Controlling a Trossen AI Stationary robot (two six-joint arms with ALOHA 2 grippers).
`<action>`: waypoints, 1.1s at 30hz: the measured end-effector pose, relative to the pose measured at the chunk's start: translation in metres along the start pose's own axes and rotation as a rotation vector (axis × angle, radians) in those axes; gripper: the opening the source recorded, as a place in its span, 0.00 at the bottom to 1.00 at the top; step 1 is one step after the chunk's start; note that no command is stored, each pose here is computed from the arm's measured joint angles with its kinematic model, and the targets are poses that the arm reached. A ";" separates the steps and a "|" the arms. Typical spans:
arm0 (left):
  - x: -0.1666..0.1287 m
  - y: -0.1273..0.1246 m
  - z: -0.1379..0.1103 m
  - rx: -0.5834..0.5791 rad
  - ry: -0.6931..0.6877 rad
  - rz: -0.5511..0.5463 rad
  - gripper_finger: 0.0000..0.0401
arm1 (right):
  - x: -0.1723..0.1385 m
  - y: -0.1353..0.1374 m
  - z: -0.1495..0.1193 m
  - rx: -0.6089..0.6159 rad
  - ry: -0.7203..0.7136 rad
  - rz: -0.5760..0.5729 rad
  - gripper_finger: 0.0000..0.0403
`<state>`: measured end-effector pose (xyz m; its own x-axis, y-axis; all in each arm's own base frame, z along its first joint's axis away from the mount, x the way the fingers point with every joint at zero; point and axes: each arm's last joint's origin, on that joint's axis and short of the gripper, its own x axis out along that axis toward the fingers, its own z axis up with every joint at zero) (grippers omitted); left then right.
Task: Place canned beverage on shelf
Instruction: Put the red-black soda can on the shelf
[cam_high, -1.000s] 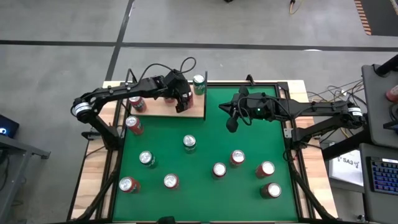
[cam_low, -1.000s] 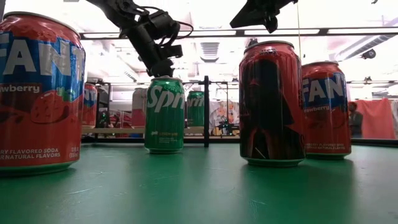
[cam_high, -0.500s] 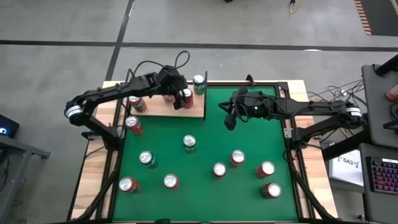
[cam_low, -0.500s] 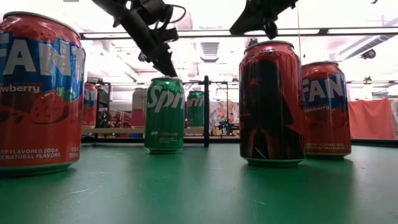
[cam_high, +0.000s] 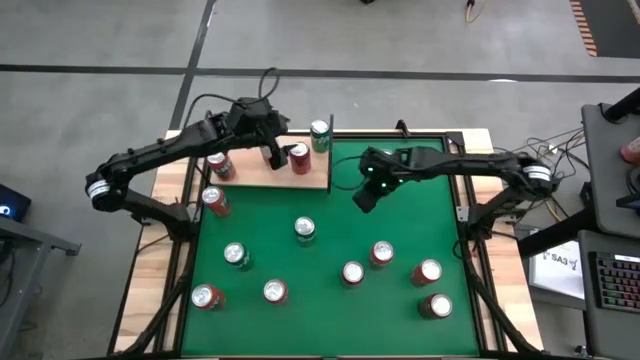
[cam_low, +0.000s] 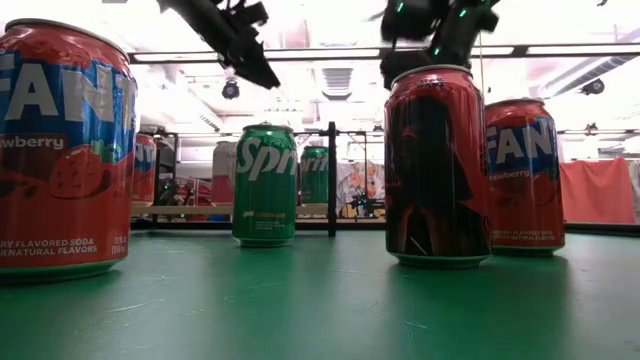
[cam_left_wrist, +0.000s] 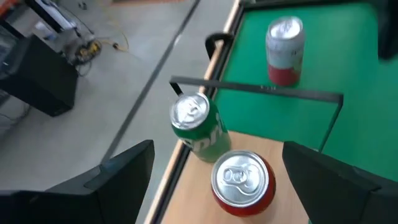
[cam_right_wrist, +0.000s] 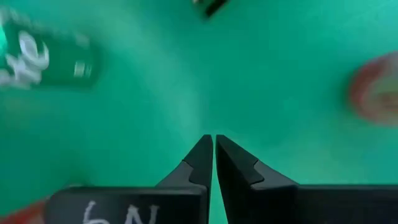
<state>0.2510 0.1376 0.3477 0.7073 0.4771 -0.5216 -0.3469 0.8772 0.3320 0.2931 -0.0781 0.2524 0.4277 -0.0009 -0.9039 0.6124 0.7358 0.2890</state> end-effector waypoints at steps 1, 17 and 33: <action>-0.005 0.001 0.001 -0.001 -0.014 0.005 0.84 | 0.007 -0.002 0.002 -0.012 0.054 0.030 0.03; -0.063 0.003 -0.007 -0.090 -0.153 0.048 0.84 | 0.064 0.003 -0.012 -0.259 0.102 -0.006 0.03; -0.069 0.002 -0.011 -0.114 -0.178 0.054 0.84 | 0.089 -0.020 -0.026 -0.215 -0.039 -0.143 0.03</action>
<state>0.1944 0.1071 0.3760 0.7799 0.5158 -0.3547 -0.4478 0.8556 0.2595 0.3018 -0.0751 0.1577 0.3747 -0.1385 -0.9167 0.5147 0.8535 0.0814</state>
